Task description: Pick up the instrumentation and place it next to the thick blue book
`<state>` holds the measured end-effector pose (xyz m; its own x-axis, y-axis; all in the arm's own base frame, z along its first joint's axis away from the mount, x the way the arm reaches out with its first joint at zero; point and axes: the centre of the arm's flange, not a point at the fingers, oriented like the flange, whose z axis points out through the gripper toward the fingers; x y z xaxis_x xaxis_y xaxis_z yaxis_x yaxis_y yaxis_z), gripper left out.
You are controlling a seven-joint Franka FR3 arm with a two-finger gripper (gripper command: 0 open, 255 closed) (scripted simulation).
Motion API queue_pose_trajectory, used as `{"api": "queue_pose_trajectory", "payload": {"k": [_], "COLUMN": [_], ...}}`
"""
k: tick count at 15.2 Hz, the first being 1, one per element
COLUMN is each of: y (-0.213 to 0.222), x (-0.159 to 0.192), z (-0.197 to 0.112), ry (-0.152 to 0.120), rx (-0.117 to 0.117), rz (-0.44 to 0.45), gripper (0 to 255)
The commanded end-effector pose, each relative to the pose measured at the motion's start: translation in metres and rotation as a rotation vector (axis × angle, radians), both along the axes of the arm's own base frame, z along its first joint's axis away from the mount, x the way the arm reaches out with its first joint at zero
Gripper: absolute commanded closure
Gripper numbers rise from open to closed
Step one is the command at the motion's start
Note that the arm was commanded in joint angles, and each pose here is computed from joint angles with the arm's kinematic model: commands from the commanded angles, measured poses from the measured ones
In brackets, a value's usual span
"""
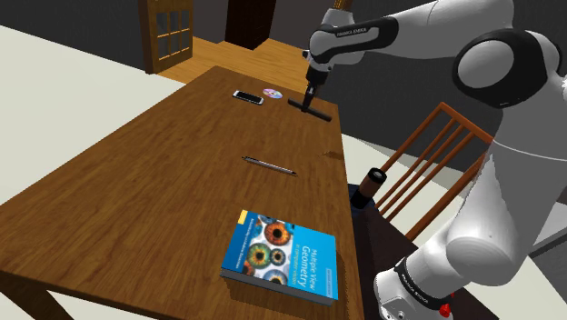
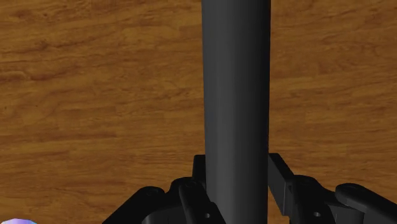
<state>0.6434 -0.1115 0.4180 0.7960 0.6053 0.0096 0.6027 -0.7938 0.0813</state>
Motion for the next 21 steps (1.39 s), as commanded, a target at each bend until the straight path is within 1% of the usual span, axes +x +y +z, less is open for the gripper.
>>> {"api": "queue_pose_trajectory", "payload": {"k": [1,21], "y": [0.019,0.264], "x": [-0.006,-0.104], "z": [0.003,0.003], "ry": [0.0,0.0], "rx": [0.0,0.0], "rz": [0.0,0.0], "gripper": [255,255]}}
